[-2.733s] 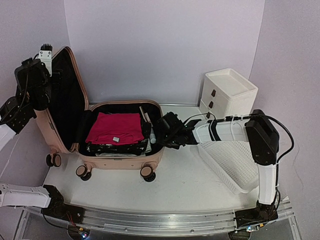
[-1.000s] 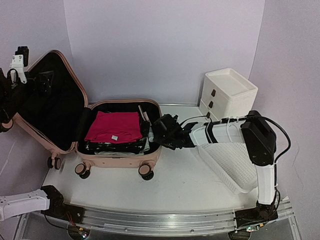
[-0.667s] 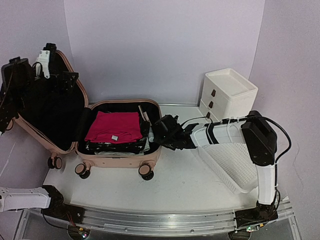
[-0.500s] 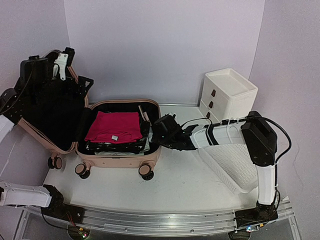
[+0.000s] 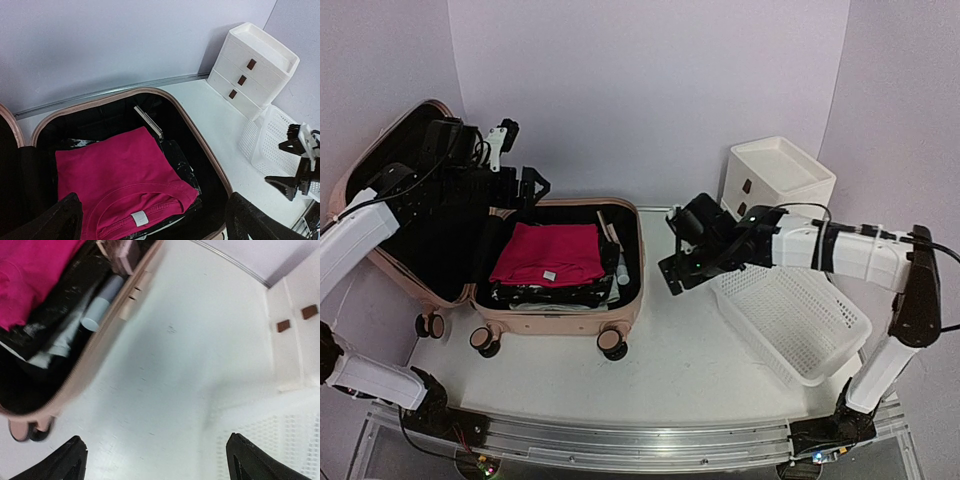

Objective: Open, take out, and arrange the luggage

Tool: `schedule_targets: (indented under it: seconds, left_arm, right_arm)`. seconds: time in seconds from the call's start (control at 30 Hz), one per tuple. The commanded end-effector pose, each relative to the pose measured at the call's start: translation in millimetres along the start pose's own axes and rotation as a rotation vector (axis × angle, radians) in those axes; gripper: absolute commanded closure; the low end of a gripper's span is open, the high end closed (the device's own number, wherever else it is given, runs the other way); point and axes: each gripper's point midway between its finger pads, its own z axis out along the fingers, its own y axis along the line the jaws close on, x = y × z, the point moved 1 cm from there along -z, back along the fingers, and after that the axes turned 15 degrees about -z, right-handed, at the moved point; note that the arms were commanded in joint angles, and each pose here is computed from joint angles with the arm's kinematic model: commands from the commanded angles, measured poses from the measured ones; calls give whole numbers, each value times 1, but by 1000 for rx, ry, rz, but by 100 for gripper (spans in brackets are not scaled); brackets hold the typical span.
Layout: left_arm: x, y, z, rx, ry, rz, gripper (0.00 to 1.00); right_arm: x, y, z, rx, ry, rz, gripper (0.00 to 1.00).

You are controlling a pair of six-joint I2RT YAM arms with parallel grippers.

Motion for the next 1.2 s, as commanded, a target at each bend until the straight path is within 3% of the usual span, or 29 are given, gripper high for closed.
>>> schedule_targets:
  seconds: [0.0,0.27,0.4,0.63,0.7,0.87,1.03,1.17]
  left_arm:
    - [-34,-4,-10,-12,-118,-87,1]
    - [-18,-7,13,7,-44,-10,0]
    - [-1,0,24,-8,2,26,0]
    - [8,11,18,-45,1,78,0]
    - [6,12,16,-54,-10,88,1]
    - [5,12,12,-56,-17,92,1]
    - [8,12,16,-51,-3,94,1]
    - [12,12,22,-48,16,93,0]
  right_arm:
    - [82,-68,-35,139,305,-163,2]
    - [136,-71,-25,-48,491,-147,5]
    - [131,-39,-8,-269,489,-276,27]
    - [132,-27,5,-361,507,-395,56]
    - [131,-22,1,-397,488,-398,60]
    - [124,-21,-10,-405,452,-365,51]
    - [112,-43,-24,-277,451,-313,30]
    - [114,-47,-26,-247,453,-329,22]
